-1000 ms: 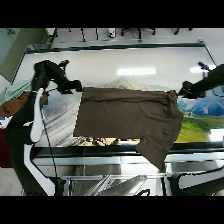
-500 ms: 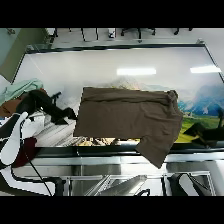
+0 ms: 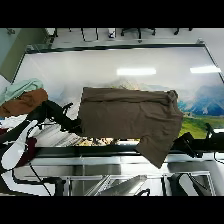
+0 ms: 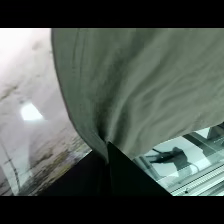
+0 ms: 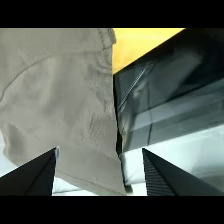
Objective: Fold the shirts.
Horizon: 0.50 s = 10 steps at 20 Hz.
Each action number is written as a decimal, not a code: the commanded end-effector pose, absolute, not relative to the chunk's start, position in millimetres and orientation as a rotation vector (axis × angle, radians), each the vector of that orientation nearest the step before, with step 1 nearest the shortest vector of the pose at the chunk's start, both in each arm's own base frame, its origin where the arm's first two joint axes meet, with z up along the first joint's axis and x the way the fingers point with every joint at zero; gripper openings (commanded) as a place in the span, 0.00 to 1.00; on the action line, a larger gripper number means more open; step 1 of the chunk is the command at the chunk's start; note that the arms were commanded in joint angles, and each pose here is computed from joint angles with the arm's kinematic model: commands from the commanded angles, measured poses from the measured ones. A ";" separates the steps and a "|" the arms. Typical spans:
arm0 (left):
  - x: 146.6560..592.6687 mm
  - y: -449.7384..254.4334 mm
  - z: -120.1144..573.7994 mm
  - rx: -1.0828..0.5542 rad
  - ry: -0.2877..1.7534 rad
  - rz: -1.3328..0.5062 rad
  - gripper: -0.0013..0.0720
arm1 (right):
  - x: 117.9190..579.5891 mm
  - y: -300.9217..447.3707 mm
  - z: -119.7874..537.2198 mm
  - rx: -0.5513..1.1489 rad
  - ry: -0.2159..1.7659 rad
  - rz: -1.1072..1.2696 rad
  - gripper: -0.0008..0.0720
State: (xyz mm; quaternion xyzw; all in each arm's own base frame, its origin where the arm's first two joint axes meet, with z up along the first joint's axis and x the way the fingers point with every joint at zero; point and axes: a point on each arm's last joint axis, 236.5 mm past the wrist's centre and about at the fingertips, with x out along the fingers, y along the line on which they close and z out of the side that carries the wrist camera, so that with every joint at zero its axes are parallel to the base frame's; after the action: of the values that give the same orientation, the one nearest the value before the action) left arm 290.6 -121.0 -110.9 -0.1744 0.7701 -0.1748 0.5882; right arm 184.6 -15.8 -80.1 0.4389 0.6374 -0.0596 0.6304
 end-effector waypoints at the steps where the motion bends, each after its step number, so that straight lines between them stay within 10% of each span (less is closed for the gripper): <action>1: 287.3 -123.8 -111.0 -0.399 1.801 -0.418 0.05 | 188.1 -12.0 -91.7 1.042 1.476 -0.111 0.81; 7: 278.5 -123.9 -106.8 -0.393 1.835 -0.434 0.05 | 177.8 21.6 -121.8 1.027 1.650 -0.012 0.80; 10: 283.4 -117.6 -96.8 -0.349 1.790 -0.424 0.05 | 207.6 35.8 -124.0 1.031 1.562 0.057 0.43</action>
State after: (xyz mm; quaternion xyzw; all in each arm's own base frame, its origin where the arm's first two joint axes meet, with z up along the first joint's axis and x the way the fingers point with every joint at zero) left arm 282.5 -122.5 -103.6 -0.1642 0.7749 -0.1841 0.5819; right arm 186.4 27.8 -114.6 0.4466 0.6898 0.0099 0.5697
